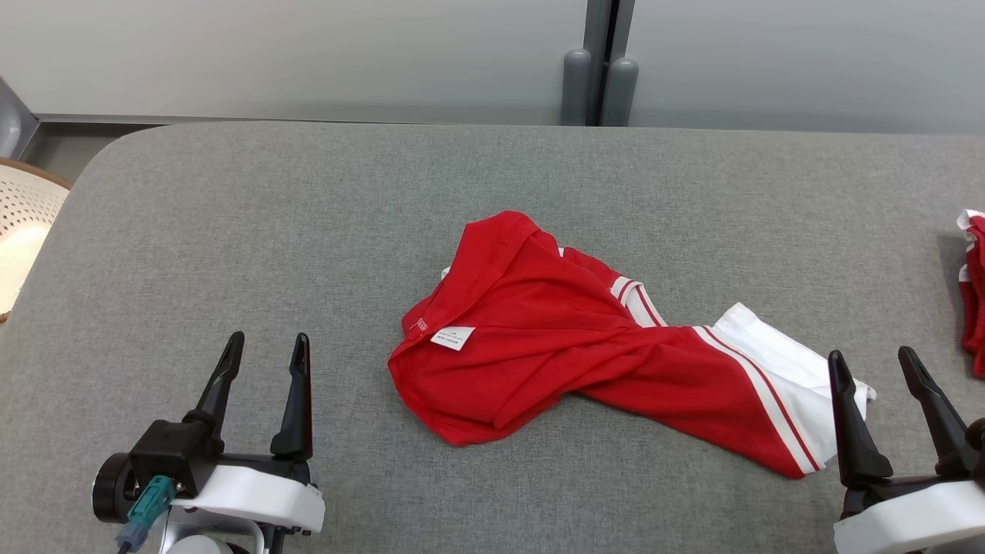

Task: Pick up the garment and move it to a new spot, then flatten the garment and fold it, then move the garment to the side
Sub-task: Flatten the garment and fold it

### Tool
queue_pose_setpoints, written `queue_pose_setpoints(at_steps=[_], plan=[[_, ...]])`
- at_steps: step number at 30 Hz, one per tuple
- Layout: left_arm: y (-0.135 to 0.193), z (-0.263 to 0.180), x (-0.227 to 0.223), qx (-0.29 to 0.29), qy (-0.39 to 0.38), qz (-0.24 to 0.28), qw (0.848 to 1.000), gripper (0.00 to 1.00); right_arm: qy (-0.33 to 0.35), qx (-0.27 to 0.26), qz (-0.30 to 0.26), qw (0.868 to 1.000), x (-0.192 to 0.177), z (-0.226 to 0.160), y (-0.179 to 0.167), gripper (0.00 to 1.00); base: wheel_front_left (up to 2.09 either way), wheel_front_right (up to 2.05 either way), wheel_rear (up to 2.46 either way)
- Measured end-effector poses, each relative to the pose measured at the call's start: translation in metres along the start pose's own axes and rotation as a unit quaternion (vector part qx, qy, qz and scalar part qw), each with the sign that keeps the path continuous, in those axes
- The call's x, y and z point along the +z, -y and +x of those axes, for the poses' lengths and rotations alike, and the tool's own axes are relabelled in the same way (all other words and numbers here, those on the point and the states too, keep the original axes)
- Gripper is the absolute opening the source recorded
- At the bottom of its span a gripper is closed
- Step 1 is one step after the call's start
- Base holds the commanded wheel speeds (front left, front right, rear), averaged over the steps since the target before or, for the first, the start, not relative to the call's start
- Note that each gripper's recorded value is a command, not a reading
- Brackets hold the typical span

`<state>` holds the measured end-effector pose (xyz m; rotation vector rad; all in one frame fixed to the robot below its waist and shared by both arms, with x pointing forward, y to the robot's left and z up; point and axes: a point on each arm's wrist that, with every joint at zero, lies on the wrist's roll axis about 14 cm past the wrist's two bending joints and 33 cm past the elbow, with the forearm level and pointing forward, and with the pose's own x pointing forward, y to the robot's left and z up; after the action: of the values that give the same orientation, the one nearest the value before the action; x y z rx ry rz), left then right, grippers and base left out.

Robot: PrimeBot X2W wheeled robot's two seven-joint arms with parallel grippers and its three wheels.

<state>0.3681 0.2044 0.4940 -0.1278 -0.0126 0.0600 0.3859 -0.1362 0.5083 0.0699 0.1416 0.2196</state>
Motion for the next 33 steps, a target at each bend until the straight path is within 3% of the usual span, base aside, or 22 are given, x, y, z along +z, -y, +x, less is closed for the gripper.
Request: queue_pose_setpoints(at_steps=[7, 11, 18, 26, 27, 28, 29, 33], plan=[[0.001, 0.002, -0.005, -0.005, -0.009, 0.001, 1.000, 1.00, -0.004, 0.000, 0.003, 1.000, -0.003, 0.002, 0.000, 1.00, 0.00, 0.00, 0.00], [0.030, 0.014, -0.007, -0.060, -0.022, -0.005, 0.998, 1.00, -0.008, 0.001, 0.005, 1.000, -0.005, 0.006, 0.000, 1.00, 0.00, 0.00, 0.00], [0.081, 0.019, -0.061, -0.168, -0.152, 0.012, 0.974, 1.00, -0.017, -0.001, 0.010, 1.000, -0.011, 0.012, 0.002, 1.00, 0.00, 0.00, 0.00], [0.083, 0.039, -0.082, -0.182, -0.184, 0.039, 0.965, 1.00, -0.025, -0.021, 0.014, 0.999, -0.018, 0.012, 0.015, 1.00, 0.00, 0.00, 0.00], [0.083, 0.041, -0.084, -0.182, -0.186, 0.041, 0.965, 0.71, -0.027, -0.023, 0.014, 0.999, -0.020, 0.012, 0.016, 1.00, 0.00, 0.00, 0.00], [0.082, 0.043, -0.088, -0.183, -0.193, 0.045, 0.963, 0.20, -0.028, -0.025, 0.015, 0.999, -0.021, 0.012, 0.018, 1.00, 0.00, 0.00, 0.00], [0.081, 0.044, -0.090, -0.183, -0.195, 0.046, 0.962, 0.00, -0.030, -0.028, 0.016, 0.999, -0.022, 0.012, 0.019, 1.00, 0.00, 0.00, 0.00], [0.083, 0.055, -0.089, -0.189, -0.182, 0.050, 0.964, 0.00, -0.035, -0.038, 0.021, 0.998, -0.028, 0.013, 0.026, 1.00, 0.00, 0.00, 0.00]])
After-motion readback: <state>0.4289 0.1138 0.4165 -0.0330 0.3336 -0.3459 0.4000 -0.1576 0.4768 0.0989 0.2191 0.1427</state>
